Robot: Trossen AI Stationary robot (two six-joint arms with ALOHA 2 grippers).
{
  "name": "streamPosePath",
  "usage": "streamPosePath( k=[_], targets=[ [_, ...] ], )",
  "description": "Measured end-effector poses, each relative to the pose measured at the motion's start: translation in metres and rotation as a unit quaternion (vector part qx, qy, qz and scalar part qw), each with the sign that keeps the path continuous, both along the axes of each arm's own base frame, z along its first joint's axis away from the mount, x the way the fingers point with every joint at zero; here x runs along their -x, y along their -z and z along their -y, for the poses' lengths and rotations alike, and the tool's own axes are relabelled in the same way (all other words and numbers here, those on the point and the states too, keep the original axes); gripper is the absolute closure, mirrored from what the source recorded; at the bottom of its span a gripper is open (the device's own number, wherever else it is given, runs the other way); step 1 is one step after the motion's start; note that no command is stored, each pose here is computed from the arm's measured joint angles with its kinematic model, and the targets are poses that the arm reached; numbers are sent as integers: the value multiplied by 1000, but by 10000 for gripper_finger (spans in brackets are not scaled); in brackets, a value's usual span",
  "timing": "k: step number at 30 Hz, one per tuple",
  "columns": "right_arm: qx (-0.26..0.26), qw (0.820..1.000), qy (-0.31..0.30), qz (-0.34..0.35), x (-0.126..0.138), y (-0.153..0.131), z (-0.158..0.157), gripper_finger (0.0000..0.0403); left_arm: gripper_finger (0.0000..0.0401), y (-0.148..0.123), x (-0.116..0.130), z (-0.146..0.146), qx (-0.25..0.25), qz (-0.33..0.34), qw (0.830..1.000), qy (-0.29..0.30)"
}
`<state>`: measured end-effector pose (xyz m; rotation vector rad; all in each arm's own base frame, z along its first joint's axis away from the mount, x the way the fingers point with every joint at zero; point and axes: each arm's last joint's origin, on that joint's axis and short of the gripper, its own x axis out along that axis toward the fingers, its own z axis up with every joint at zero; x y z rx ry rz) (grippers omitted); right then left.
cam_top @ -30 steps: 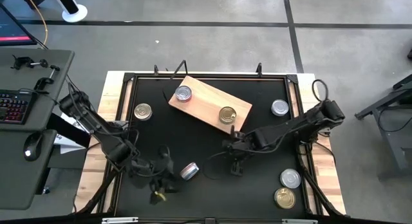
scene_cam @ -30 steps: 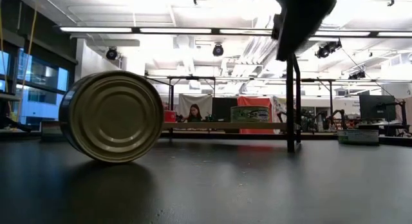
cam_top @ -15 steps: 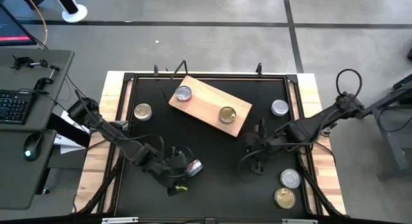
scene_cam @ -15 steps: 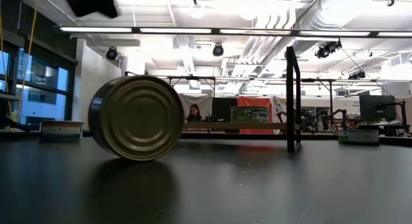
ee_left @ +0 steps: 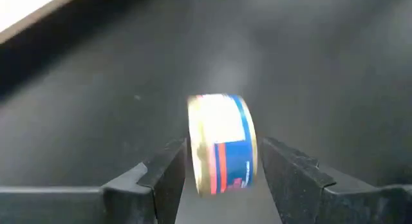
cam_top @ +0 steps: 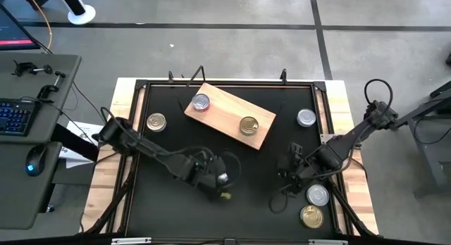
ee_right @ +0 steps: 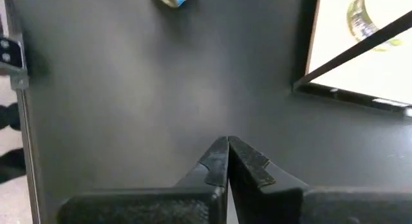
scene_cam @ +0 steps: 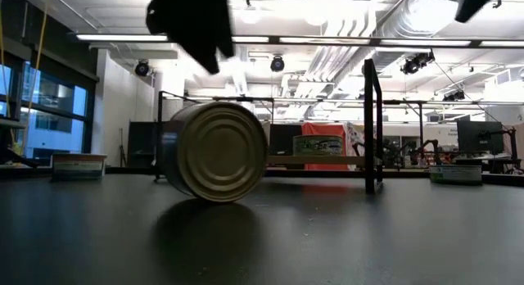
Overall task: Stack canned seafood by type on shelf
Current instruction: Put the bottom blue and pink tuna can on the shelf
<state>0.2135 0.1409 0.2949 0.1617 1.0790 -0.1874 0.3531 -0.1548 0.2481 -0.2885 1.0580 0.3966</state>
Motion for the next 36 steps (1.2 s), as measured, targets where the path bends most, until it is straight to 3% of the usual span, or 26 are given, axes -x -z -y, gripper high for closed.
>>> streamPosePath(
  k=[4, 9, 12, 17, 21, 28, 36],
  targets=[
    [6, 1000, -4, -10, 3, 7, -2, 403, 210, -8, -7, -13, 17, 25, 998, -62],
    [7, 1000, -5, -11, 4, 7, -2, 403, 210, -8, -12, -23, -4, 10, 1000, -8],
    [6, 1000, -3, -10, 4, 7, -2, 403, 199, -7, -15, -30, -1, 6, 1000, -9],
    [6, 1000, -3, -10, 4, 7, -2, 403, 146, -7, -19, -39, -3, 2, 1000, 4],
    [6, 1000, -3, -10, 4, 7, -2, 403, 113, -6, -24, -42, 0, 20, 1000, -23],
    [5, 1000, -2, -10, 4, 8, -2, 403, 107, -4, -26, -35, 36, 21, 999, 2],
    [1, 1000, 4, -8, 3, 7, -2, 403, 107, 16, -28, -25, 27, -18, 999, 30]
  ],
)
